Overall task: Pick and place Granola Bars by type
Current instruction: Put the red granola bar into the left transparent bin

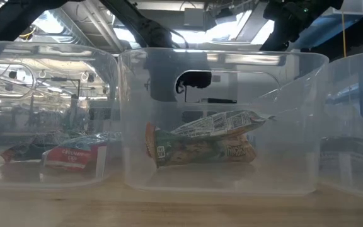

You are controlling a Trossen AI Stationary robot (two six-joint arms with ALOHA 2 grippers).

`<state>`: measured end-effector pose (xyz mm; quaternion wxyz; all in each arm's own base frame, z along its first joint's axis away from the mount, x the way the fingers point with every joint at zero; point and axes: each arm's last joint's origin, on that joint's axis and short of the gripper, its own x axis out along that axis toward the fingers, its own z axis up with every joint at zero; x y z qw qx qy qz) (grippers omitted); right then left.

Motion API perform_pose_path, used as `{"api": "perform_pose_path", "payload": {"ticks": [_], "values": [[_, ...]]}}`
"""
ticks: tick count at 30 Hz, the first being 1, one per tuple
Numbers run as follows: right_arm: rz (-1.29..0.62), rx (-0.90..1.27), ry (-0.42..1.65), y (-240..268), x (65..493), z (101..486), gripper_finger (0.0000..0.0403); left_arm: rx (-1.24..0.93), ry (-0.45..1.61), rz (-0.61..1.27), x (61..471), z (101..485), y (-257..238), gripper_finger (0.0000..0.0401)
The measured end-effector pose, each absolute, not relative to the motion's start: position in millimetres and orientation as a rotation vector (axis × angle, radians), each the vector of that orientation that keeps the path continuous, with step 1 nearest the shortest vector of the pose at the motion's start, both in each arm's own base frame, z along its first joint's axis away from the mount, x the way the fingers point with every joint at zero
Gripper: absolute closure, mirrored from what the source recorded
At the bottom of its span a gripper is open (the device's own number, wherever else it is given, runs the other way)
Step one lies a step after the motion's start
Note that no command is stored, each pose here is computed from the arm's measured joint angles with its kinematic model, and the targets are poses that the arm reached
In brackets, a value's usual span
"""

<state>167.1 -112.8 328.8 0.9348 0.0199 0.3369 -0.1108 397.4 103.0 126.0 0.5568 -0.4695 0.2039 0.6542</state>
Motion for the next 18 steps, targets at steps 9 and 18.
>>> {"api": "perform_pose_path", "payload": {"ticks": [9,18], "values": [[-0.225,0.043,0.697,-112.4,166.6,328.1,0.0221,-1.017,0.563,1.478,397.9,128.0,102.7,0.0152],[-0.225,0.041,0.698,-112.4,166.6,328.1,0.0221,-1.037,0.592,1.456,398.0,128.7,102.7,0.0152]]}}
